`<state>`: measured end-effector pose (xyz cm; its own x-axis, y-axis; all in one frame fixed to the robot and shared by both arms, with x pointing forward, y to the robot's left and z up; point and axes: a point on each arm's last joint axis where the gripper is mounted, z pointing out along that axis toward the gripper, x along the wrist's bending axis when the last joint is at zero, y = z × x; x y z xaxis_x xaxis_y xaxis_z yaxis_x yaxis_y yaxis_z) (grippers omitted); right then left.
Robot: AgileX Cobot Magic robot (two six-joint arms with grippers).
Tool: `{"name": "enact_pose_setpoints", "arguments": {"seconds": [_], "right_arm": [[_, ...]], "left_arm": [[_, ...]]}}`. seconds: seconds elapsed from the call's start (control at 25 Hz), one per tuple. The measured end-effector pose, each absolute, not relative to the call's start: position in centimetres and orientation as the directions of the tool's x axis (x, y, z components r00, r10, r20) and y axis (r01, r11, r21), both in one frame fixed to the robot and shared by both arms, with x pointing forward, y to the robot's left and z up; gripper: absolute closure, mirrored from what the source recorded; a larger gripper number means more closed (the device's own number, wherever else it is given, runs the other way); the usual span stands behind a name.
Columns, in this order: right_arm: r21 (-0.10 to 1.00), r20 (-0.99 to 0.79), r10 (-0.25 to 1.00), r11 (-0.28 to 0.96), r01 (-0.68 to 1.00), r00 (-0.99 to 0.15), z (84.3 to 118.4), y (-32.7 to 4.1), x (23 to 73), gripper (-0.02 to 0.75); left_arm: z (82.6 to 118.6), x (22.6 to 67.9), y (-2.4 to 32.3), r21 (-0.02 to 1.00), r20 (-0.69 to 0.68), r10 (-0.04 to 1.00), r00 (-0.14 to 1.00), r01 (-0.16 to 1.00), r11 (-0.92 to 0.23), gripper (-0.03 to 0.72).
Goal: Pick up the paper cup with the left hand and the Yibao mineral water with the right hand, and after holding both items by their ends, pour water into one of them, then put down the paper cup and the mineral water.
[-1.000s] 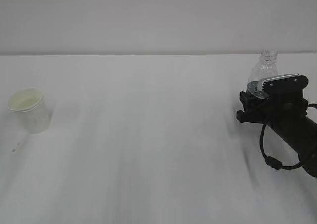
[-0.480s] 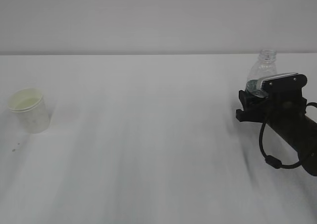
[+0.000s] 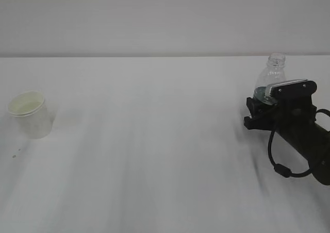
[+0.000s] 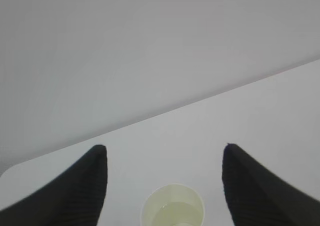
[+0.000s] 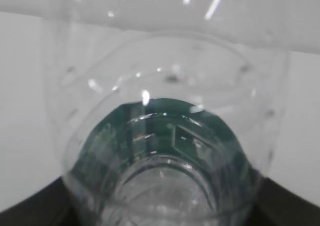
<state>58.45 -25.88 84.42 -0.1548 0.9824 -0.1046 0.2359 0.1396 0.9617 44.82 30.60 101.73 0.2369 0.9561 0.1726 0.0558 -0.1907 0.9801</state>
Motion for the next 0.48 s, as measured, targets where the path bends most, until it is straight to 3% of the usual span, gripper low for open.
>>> {"name": "enact_pose_setpoints", "arguments": {"seconds": [0.48], "right_arm": [[0.961,-0.102,0.983,0.137,0.239,-0.154,84.31,-25.87,58.47,0.283]], "left_arm": [[101.73,44.82,30.6,0.98,0.173,0.956,0.237,0.056,-0.191,0.176]]}}
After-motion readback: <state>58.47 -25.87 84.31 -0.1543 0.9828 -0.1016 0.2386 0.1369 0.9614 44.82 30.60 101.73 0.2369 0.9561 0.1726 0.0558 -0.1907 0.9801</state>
